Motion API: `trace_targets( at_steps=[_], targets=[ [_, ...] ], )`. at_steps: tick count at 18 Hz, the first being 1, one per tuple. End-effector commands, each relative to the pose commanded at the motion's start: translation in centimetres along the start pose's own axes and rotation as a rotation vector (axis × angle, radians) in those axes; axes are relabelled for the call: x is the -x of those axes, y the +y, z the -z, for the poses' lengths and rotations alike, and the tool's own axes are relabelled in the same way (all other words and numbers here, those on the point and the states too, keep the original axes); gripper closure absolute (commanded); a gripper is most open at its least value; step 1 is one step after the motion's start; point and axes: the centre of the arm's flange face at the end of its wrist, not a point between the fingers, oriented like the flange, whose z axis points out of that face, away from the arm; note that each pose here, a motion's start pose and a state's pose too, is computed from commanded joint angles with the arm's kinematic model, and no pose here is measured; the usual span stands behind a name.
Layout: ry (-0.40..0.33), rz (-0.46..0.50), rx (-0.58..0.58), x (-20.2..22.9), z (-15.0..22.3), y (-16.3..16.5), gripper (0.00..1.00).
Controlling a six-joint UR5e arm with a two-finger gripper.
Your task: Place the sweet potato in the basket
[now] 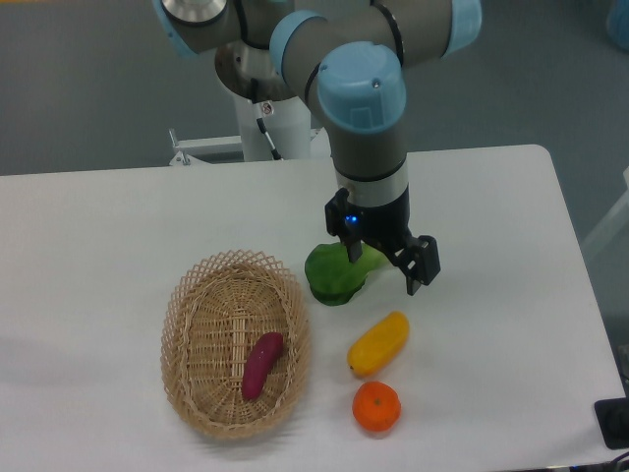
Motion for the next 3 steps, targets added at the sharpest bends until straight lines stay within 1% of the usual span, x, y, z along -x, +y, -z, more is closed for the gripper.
trace_targets(
  at_steps=[3],
  targets=[
    [0.000,0.008,-0.013,0.19,0.18,0.29,0.00]
  ],
)
